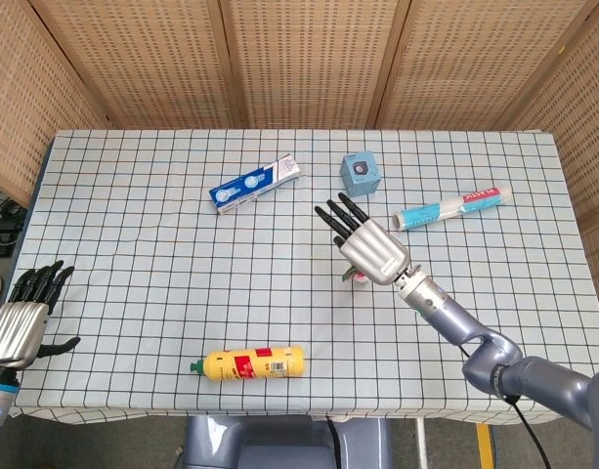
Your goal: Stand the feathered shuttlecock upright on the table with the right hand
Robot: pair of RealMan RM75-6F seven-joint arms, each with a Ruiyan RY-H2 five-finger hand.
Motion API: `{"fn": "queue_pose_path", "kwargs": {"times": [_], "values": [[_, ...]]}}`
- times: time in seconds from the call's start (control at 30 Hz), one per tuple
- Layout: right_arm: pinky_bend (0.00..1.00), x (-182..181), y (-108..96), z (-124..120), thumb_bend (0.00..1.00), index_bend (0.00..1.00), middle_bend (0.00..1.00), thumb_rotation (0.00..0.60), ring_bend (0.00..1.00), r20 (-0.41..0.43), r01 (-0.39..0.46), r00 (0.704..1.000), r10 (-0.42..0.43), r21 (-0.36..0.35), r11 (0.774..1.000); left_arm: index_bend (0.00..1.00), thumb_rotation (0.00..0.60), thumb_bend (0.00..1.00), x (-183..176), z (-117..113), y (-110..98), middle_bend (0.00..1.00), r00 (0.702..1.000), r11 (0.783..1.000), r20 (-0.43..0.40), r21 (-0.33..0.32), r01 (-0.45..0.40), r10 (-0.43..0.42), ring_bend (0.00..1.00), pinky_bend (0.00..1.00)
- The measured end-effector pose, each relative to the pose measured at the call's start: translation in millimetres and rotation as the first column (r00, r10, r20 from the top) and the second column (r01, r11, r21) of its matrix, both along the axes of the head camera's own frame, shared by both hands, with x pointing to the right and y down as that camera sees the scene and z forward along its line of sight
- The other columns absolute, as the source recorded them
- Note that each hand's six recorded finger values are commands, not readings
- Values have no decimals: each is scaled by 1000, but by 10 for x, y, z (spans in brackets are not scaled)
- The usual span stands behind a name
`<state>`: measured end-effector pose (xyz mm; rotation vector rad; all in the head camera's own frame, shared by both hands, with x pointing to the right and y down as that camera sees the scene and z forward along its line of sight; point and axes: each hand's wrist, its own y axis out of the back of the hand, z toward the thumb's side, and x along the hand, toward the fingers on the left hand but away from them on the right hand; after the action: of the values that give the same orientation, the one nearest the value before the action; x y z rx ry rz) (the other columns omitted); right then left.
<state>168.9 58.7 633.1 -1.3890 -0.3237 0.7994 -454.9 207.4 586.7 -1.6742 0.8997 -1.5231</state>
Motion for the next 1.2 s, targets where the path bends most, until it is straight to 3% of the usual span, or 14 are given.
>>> {"fn": "queue_pose_path", "kwargs": {"times": [0.2,0.27,0.3,0.33,0.4,0.43,0.73,0.97,1.07,1.17,1.2], "values": [[0,-161,80,99,586,699,101,600,0,-13,32,999,-32,-8,999,0,600,0,-17,-15,-7,0,1000,1000,-2,4,5,-5,0,0],[0,-195,101,113,476,629,94,600,0,-9,36,999,-37,-12,999,0,600,0,-16,-17,-6,0,1000,1000,-3,4,5,-5,0,0],[0,-215,109,113,371,527,81,600,0,-6,40,999,-40,-10,999,0,600,0,-17,-17,-5,0,1000,1000,-4,3,5,-5,0,0],[0,-232,114,105,225,347,53,600,0,-3,44,999,-44,-6,999,0,600,0,-18,-15,-4,0,1000,1000,-4,3,5,-5,0,0],[0,-266,113,62,58,78,11,600,0,14,45,999,-45,5,999,0,600,0,-25,-8,-5,0,1000,1000,-4,-1,7,-7,0,0],[0,-279,107,37,16,9,0,600,0,27,40,999,-40,8,999,0,600,0,-30,-6,-7,0,1000,1000,-3,-2,8,-8,0,0],[0,-195,10,-282,0,0,0,600,0,124,-21,992,13,59,998,0,600,0,-23,-16,-2,0,1000,1000,-5,3,3,-3,0,0],[0,319,-17,-569,0,0,0,600,0,181,-143,975,128,70,987,0,600,0,-30,-33,2,0,1000,1000,-13,5,5,-5,0,0],[0,689,43,-619,0,0,0,600,0,204,-243,951,232,29,970,0,600,0,-16,-19,6,0,1000,1000,-23,-3,-2,2,0,0],[0,1175,193,-594,0,0,0,600,0,221,-376,898,382,-70,924,0,600,0,12,-27,8,0,999,1000,-38,3,-15,15,0,0],[0,1376,283,-583,0,0,0,600,0,224,-427,869,441,-110,898,0,600,0,21,-37,9,0,999,1000,-44,8,-19,19,0,0]]}}
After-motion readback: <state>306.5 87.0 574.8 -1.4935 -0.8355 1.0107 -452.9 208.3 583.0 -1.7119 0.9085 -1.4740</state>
